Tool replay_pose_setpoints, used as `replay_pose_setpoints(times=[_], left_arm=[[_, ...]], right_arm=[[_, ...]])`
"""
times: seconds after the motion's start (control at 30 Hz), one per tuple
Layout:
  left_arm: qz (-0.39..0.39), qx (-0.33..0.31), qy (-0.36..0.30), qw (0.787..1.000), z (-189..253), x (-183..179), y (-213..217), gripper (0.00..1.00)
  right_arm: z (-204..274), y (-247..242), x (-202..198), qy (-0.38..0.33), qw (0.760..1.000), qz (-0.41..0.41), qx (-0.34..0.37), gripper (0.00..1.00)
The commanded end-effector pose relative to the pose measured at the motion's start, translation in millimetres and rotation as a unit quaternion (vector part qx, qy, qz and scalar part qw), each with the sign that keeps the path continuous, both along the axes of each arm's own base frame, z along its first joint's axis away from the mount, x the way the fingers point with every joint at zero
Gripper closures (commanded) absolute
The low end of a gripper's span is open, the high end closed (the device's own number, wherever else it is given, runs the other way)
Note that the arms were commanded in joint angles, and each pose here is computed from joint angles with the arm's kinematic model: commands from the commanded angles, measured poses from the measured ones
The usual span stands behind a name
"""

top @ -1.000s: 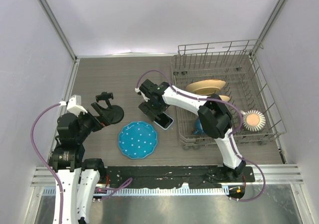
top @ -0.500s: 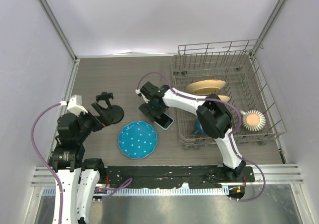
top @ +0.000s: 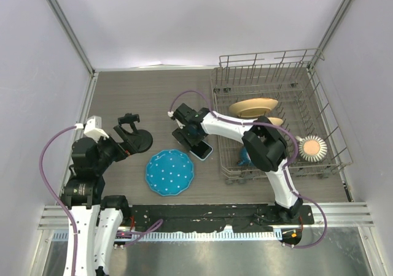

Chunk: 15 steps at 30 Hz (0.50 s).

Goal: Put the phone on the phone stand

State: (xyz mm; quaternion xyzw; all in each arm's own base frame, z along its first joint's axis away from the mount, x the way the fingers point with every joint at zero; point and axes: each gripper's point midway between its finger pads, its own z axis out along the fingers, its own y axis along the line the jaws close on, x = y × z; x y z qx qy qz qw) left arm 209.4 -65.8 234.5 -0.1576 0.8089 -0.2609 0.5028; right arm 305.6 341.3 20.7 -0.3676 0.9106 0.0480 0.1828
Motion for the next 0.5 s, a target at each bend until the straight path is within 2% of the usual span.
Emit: replay_pose_setpoints(times=[0.0,0.17,0.2,0.23,0.27,0.33,0.47], left_arm=[[-0.017,0.000,-0.016,1.000,6,5,-5,0.00],[-0.015,0.000,-0.011,1.000,4,6,-4,0.00],[-0.015,-0.001,-0.010,1.000,4,6,-4,0.00],[-0.013,0.000,-0.008,1.000,3,6,-4,0.00],[-0.014,0.000,-0.008,1.000,3,6,-4,0.00],[-0.012,0.000,-0.008,1.000,4,6,-3,0.00],[-0.010,0.001,-0.006,1.000,2,7,-2,0.00]], right_arm=[[-5,3,5,-0.028,0.999,-0.021,0.011,0.36],[20,11,23,-0.086,0.995,-0.029,0.038,0.62],[25,11,27,-0.098,0.994,-0.030,0.038,0.71],[33,13,33,-0.116,0.992,-0.032,0.041,0.76],[45,13,37,-0.132,0.990,-0.031,0.048,0.87],[60,15,46,-0.161,0.984,-0.040,0.059,0.99],[100,20,55,-0.207,0.972,-0.049,0.103,0.99]])
